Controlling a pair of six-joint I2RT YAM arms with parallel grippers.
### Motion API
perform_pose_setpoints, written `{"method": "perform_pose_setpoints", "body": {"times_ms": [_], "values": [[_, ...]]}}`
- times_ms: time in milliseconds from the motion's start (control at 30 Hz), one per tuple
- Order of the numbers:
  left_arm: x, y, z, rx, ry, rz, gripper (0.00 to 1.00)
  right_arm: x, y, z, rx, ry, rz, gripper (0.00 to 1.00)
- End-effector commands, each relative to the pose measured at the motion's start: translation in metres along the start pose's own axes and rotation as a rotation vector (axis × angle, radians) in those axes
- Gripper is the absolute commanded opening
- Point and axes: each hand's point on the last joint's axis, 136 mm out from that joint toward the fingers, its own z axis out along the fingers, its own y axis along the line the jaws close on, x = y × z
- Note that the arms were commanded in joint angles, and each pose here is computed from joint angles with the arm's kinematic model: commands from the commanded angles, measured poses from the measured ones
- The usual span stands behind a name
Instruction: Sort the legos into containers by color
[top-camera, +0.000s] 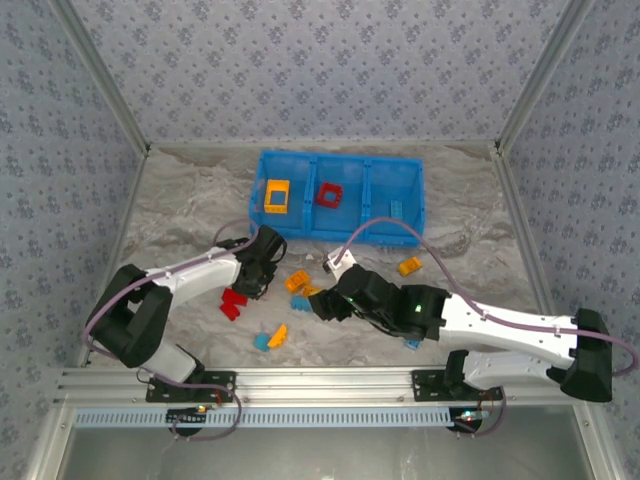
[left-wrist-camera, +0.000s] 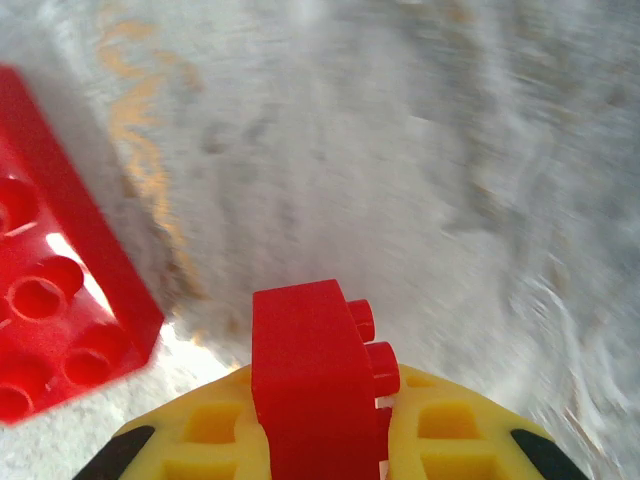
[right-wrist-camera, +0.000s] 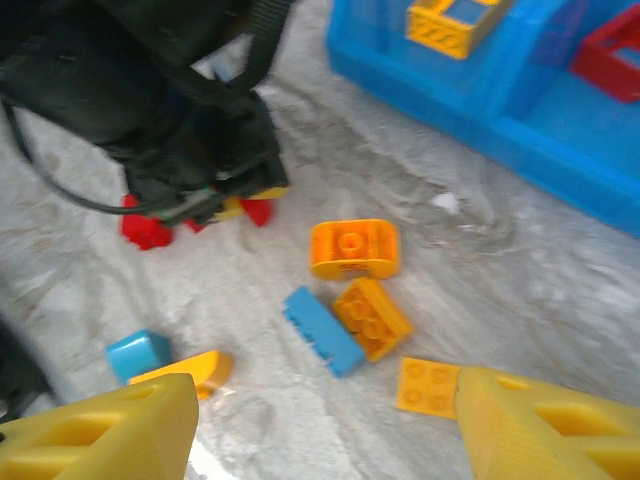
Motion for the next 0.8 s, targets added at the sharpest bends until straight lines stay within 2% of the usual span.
{"method": "perform_pose_setpoints", "body": {"times_ms": [0, 67, 200, 433, 600, 767], "values": [[-0.003, -0.072, -0.065, 0.183, -0.088, 0.242, 0.08, -0.038, -0.044, -0.035, 0.218, -0.135, 0.075, 0.71], [0.011, -0.097, -0.083, 0.206, -0.105, 0.410, 0.08, -0.047, -0.065, -0.049, 0.315, -0.174, 0.103, 0.71], [0.045, -0.148, -0.101, 0.307, -0.085, 0.627, 0.08, -0.065, -0.093, -0.066, 0.426, -0.245, 0.143, 0.72], [0.077, -0.237, -0.078, 0.412, -0.046, 0.916, 0.13, -0.082, -0.129, -0.059, 0.434, -0.228, 0.300, 0.73], [0.067, -0.286, -0.042, 0.468, 0.020, 0.943, 0.15, -0.101, -0.133, -0.041, 0.395, -0.244, 0.314, 0.73], [0.054, -0.306, -0.007, 0.451, 0.068, 0.947, 0.17, -0.111, -0.127, -0.022, 0.377, -0.212, 0.294, 0.73]]}}
